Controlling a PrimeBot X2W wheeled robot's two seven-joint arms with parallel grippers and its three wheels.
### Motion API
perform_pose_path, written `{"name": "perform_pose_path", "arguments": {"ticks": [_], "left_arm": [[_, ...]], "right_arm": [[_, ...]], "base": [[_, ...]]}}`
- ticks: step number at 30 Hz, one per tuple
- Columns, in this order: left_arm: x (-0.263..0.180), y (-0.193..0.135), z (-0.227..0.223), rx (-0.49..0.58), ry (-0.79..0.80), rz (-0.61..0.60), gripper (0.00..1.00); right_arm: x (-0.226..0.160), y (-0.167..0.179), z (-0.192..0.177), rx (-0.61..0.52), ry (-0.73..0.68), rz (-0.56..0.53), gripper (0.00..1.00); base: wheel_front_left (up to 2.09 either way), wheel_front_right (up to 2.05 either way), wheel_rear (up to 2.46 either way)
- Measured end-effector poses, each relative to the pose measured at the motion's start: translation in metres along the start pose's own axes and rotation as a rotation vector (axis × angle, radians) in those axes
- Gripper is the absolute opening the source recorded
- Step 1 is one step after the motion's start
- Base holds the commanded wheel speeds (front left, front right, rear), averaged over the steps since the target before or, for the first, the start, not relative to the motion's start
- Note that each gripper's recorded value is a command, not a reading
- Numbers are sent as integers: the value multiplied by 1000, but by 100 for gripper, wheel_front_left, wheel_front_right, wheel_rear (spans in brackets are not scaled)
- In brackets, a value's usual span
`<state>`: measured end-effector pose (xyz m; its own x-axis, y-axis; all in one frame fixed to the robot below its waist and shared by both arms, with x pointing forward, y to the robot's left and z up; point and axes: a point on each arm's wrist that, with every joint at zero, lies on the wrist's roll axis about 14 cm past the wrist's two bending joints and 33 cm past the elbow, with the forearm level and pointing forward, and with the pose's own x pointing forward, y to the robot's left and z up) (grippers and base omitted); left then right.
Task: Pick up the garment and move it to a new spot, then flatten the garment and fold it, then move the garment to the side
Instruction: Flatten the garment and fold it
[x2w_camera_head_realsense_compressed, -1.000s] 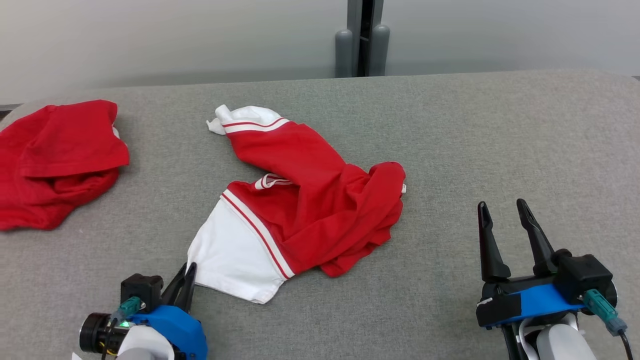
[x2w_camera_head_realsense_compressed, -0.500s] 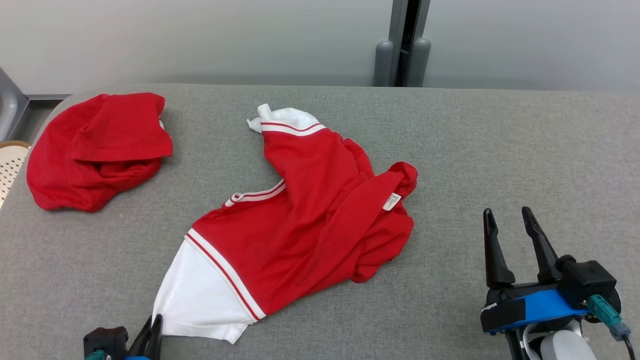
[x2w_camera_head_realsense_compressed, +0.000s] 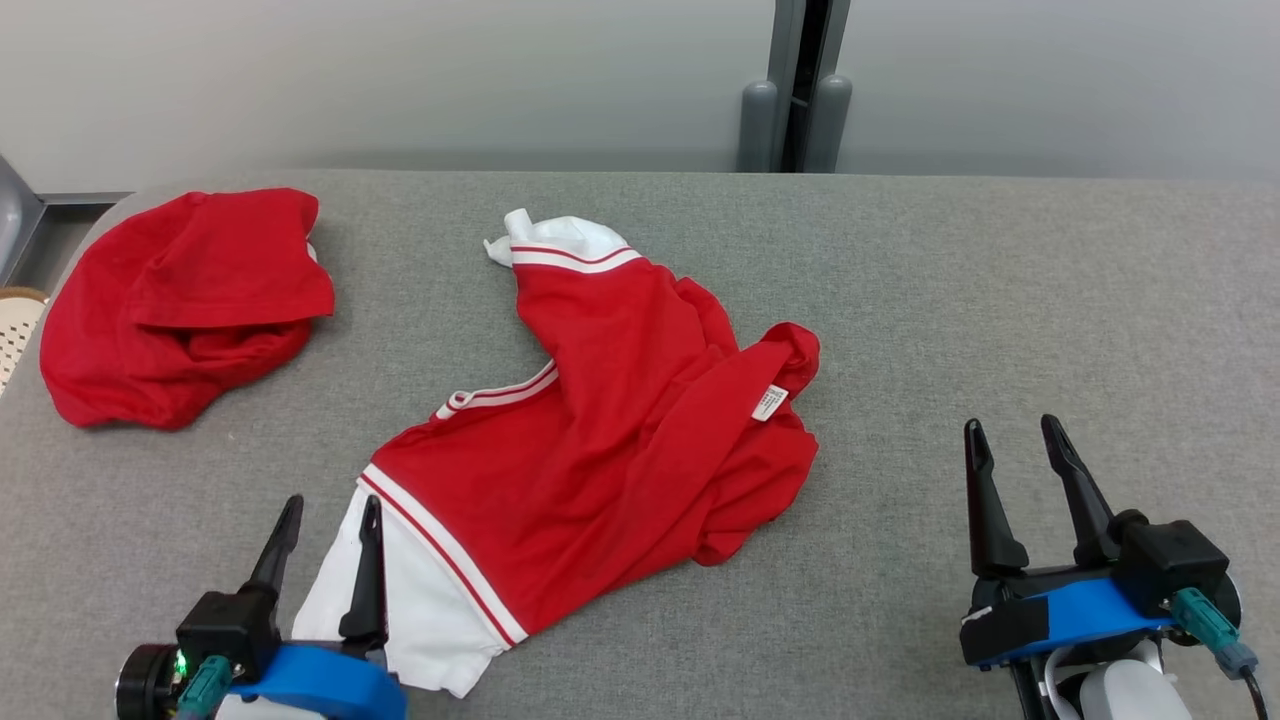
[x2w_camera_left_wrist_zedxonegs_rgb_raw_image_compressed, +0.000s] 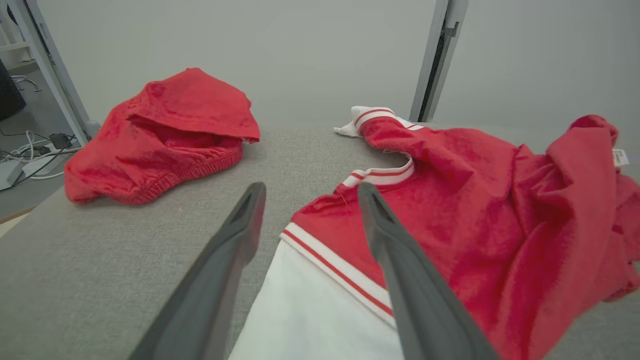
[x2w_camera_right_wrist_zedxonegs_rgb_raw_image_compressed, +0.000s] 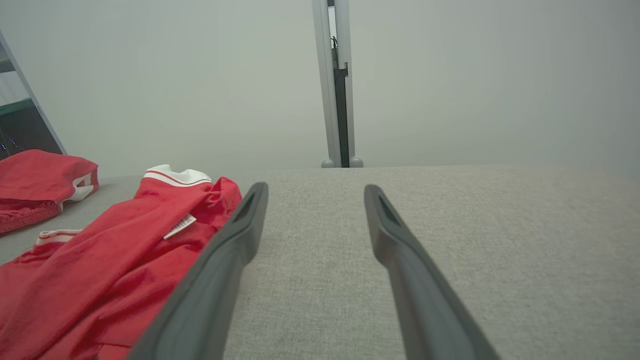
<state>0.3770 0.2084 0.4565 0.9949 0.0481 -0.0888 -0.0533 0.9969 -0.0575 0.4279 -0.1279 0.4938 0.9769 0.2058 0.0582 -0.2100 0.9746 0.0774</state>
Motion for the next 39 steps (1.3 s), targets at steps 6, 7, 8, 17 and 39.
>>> {"name": "perform_pose_path", "arguments": {"ticks": [6,7,8,17,39], "left_arm": [[26,-28,52,5,-162,-66,100],[29,-31,58,6,-179,-71,100],[31,-33,61,8,-190,-75,100],[46,-31,64,7,-199,-57,100],[44,-2,51,-1,-160,24,100]], "right_arm": [[-2,-9,0,-4,1,-23,100],[-2,-9,0,-4,2,-26,100],[-3,-11,-1,-4,4,-31,100],[-7,-21,-6,-8,20,-57,100],[64,43,-35,-171,110,286,100]], "base": [[0,0,0],[0,0,0],[0,0,0],[0,0,0],[0,0,0]]}}
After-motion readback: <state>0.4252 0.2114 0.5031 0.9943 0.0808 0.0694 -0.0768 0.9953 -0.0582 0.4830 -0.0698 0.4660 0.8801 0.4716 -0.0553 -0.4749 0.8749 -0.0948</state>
